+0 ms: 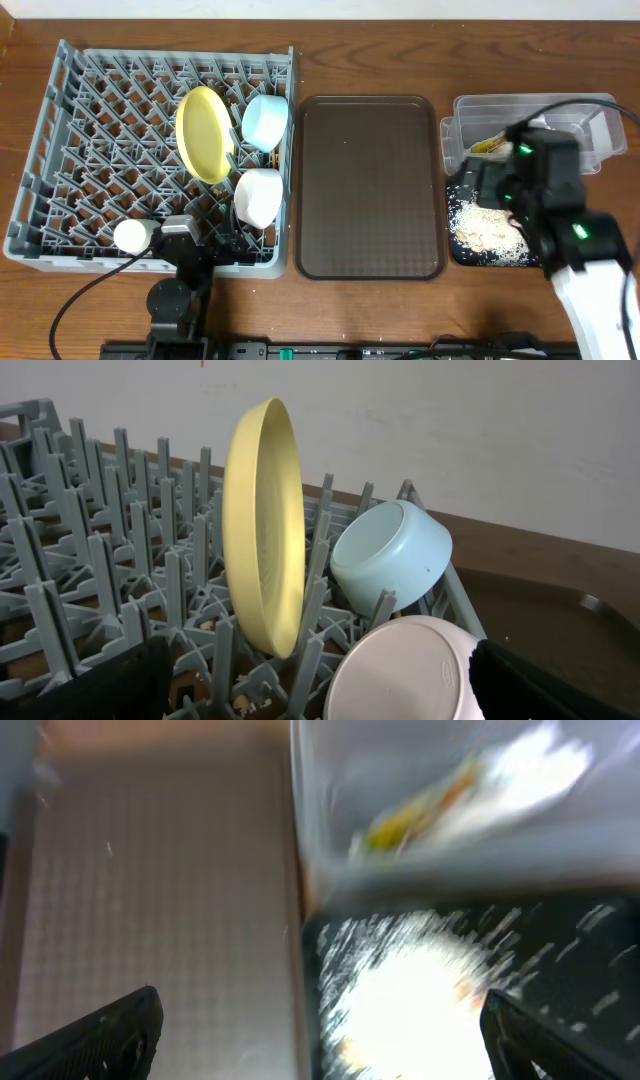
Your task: Sort waste into correct bins and load items into the dishwasher
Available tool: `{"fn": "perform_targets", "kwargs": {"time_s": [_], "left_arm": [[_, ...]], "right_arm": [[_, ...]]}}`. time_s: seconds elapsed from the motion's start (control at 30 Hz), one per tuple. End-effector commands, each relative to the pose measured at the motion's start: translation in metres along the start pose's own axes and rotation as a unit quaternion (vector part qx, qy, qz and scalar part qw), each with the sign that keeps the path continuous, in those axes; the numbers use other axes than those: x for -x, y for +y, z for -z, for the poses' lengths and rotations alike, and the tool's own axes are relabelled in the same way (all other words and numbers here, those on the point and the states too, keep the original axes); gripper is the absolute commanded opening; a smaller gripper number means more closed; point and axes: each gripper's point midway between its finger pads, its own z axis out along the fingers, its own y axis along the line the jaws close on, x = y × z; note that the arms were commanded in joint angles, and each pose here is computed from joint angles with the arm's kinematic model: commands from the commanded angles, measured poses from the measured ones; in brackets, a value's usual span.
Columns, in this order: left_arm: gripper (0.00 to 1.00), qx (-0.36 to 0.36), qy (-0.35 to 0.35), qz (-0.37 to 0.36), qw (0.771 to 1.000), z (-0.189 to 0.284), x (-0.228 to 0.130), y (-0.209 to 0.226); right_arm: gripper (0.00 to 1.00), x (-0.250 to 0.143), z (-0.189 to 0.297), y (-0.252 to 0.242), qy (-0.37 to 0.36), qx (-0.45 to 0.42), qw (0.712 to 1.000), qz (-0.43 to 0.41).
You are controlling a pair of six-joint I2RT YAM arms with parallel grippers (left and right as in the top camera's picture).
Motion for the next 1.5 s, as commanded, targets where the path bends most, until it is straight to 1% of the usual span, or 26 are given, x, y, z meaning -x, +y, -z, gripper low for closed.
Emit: {"fn": "perform_targets", "kwargs": {"time_s": [0.0,0.07,0.23,0.43,0.57,0.8,0.97,1.13,1.47], "left_arm": [[0.96,0.005,0.028,-0.004,1.0,0.0,-0.015,0.003],[0.96,0.005,0.028,-0.004,1.0,0.0,-0.015,0.003],[0.96,0.005,0.028,-0.004,1.0,0.0,-0.015,0.003],[0.96,0.005,0.028,-0.004,1.0,0.0,-0.015,0.003],[0.96,0.005,0.028,-0.004,1.0,0.0,-0.015,0.003],[0.96,0.005,0.028,-0.004,1.0,0.0,-0.015,0.003],[0.96,0.005,0.028,-0.004,1.0,0.0,-0.015,0.003],[0.96,0.005,0.028,-0.004,1.0,0.0,-0.015,0.003],[0.97,0.005,0.028,-0.004,1.0,0.0,-0.015,0.003]], "right_arm": [[0.99,0.008,0.025,-0.012,-0.061,-0.02,0.994,0.092],[0.99,0.007,0.035,-0.015,-0.09,-0.022,0.991,0.1],[0.99,-0.015,0.046,-0.029,-0.161,-0.03,0.983,0.087],[0.99,-0.037,0.044,-0.037,-0.256,-0.027,0.963,0.074],[0.99,-0.048,0.04,-0.037,-0.295,-0.02,0.952,0.074],[0.99,-0.05,0.028,-0.034,-0.368,-0.008,0.927,0.076],[0.99,-0.056,0.017,-0.034,-0.388,-0.003,0.919,0.077],[0.99,-0.067,0.002,-0.035,-0.372,-0.002,0.925,0.078],[0.99,-0.07,-0.001,-0.035,-0.363,-0.002,0.929,0.079]]}}
